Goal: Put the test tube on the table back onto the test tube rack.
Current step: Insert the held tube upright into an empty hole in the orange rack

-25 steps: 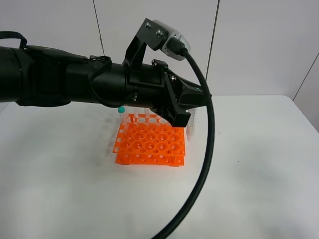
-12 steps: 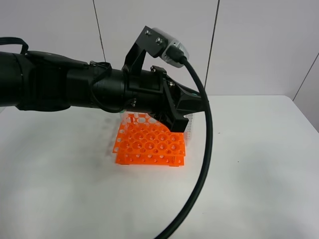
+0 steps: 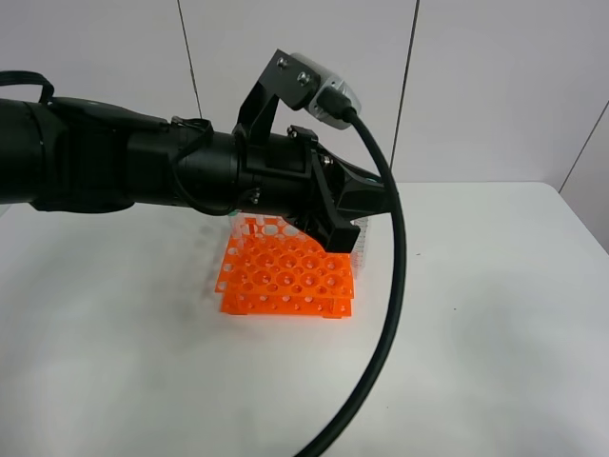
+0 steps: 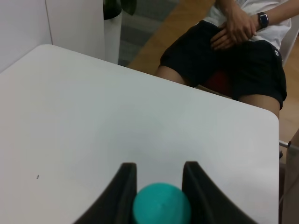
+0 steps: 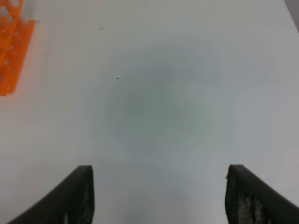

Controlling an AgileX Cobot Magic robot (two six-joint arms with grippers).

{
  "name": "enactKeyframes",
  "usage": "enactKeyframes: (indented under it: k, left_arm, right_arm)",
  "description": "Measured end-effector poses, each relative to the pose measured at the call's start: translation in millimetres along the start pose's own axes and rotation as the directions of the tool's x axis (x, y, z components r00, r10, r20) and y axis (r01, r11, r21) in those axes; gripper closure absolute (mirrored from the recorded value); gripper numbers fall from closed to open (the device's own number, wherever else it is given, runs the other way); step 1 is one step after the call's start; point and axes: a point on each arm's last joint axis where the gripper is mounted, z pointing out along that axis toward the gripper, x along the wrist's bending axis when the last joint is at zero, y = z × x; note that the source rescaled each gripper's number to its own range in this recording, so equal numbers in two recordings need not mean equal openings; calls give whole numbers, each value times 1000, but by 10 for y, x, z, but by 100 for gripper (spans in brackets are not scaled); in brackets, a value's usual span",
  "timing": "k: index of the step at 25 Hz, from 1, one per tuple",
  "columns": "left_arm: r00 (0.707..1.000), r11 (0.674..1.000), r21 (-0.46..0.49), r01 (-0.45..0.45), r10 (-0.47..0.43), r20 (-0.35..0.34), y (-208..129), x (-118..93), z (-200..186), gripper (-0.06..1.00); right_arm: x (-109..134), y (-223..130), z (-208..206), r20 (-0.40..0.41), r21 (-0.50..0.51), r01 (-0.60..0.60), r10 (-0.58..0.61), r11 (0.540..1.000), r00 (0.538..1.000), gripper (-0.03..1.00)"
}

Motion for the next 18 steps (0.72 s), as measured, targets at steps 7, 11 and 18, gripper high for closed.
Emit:
enactKeyframes:
  k: [7,11,18]
  left_arm:
    - [1000,1000,0,0,0,0,0,0,0,94]
    - [1000,1000,0,0,0,0,0,0,0,94]
    - [1000,1000,0,-4,4,-1,0,1,0,94]
  right_arm:
    - [0,0,0,0,0,0,0,1000,1000,18]
    - [0,0,0,0,0,0,0,1000,1000,18]
    - [0,0,0,0,0,0,0,1000,1000,18]
